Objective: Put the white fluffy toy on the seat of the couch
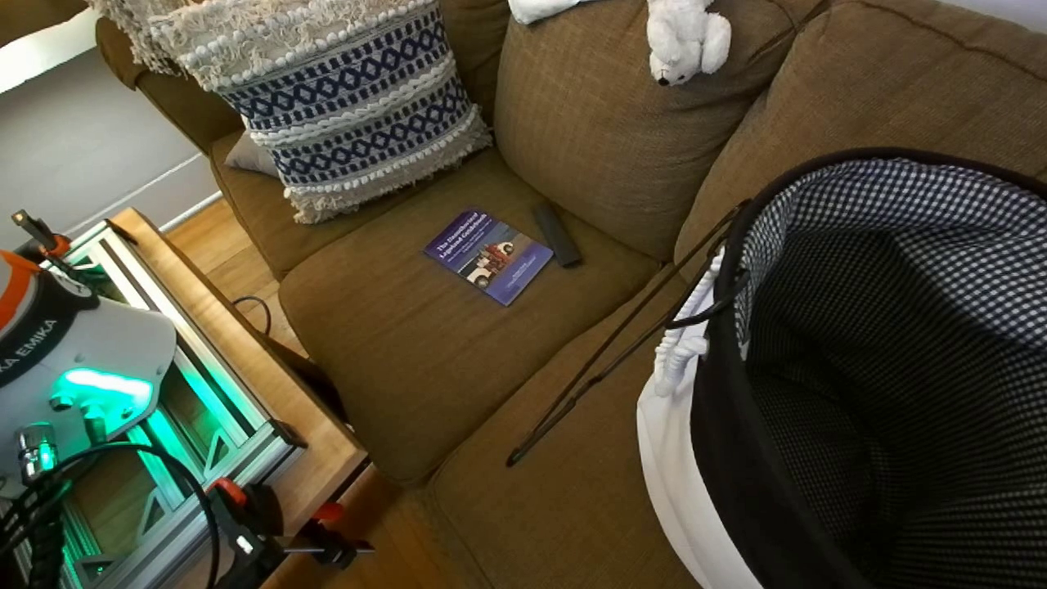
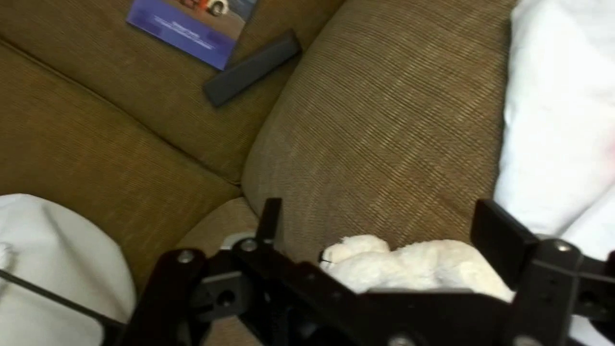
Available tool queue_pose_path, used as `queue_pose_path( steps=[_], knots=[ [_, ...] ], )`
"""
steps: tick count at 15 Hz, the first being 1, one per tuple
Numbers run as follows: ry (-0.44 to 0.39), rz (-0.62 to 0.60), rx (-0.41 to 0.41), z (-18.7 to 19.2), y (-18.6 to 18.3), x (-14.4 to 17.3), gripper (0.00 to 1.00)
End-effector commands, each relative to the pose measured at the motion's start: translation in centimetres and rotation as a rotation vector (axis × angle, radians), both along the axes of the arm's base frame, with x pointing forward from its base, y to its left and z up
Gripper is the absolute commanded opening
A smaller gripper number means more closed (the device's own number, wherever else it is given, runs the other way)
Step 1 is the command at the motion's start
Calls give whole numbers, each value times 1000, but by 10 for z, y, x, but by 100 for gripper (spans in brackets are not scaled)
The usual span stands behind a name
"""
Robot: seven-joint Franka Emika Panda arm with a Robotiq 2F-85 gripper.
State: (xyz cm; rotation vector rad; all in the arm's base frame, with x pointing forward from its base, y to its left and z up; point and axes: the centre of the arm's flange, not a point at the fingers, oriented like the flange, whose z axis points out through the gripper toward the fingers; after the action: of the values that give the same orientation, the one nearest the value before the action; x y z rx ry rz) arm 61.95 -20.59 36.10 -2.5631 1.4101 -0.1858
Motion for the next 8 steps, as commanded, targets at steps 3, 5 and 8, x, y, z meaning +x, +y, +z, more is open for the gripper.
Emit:
queue_pose_path(
  steps=[3,5,8],
  knots=[
    [-206,11,-136,-30,-14,114,100],
    [-243,12,-152,-37,-16,141,100],
    [-247,27,-183,-45,-19,166,100]
  ],
)
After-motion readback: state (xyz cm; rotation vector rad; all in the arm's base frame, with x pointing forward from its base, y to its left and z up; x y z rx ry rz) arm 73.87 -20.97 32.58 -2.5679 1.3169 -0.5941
